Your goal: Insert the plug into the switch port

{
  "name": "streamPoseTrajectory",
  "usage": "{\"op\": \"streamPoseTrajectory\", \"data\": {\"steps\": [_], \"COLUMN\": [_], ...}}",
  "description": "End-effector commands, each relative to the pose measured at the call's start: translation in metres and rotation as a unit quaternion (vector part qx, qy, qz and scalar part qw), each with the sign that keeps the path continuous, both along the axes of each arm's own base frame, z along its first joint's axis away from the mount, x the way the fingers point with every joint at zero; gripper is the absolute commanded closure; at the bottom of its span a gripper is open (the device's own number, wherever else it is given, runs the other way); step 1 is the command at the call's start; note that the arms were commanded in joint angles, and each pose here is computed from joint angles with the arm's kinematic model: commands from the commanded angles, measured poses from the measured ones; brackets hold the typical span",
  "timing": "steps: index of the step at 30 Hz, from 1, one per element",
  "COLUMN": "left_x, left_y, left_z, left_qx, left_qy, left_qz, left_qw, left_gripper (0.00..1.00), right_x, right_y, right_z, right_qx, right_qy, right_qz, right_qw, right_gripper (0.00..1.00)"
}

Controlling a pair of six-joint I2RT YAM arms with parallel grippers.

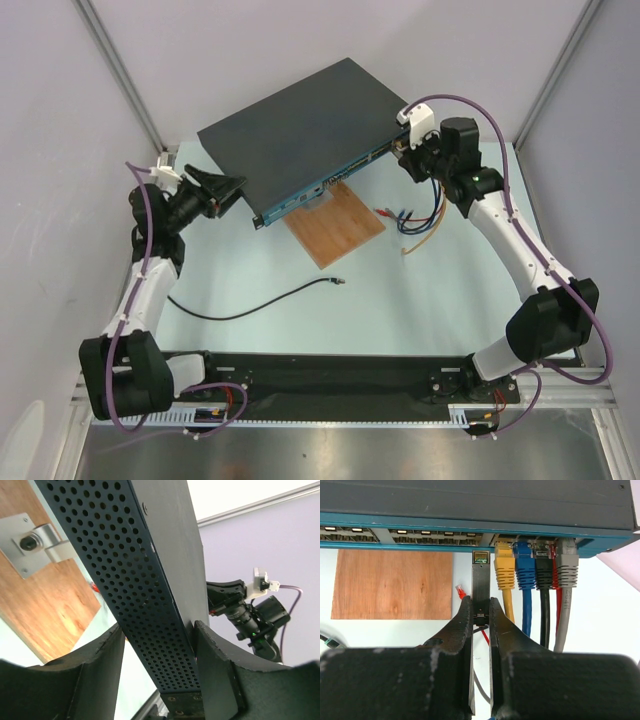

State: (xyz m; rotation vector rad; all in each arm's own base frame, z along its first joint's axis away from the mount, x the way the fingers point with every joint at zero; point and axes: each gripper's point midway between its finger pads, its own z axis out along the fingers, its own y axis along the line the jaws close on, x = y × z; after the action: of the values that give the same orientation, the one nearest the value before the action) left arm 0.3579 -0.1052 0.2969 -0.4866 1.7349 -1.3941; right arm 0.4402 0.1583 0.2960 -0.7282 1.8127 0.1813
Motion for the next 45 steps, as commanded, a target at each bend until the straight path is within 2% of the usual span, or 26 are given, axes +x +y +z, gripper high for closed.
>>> {"op": "streamPoseTrajectory", "data": {"steps": [1, 4, 13, 45], "left_x": [-0.001, -0.001, -0.001, 0.002], "left_y": [-0.01, -0.01, -0.01, -0.009], "left_z": [0.002, 0.001, -0.002, -0.001], "left_qx": [-0.004, -0.005, 0.001, -0.001], "left_qy": [-0.027, -0.026, -0.021, -0.018], "left_qz": [-0.03, -0.03, -0.029, -0.028], "left_qw": [0.999, 0.999, 0.999, 0.999], "left_gripper": [0.92, 0.97, 0.99, 1.0], "right_x": [0.002, 0.002, 0.001, 0.009], "right_y": [-0.002, 0.001, 0.009, 0.01], "right_z": [0.058, 0.058, 0.059, 0.026], "right_qx": [0.033, 0.039, 0.054, 0.08], "right_qy": [-0.07, -0.068, -0.059, -0.007], "right_qz": [-0.005, -0.002, 0.015, 0.021], "right_qw": [0.997, 0.997, 0.997, 0.997], "right_gripper": [1.0, 1.0, 1.0, 1.0]}}
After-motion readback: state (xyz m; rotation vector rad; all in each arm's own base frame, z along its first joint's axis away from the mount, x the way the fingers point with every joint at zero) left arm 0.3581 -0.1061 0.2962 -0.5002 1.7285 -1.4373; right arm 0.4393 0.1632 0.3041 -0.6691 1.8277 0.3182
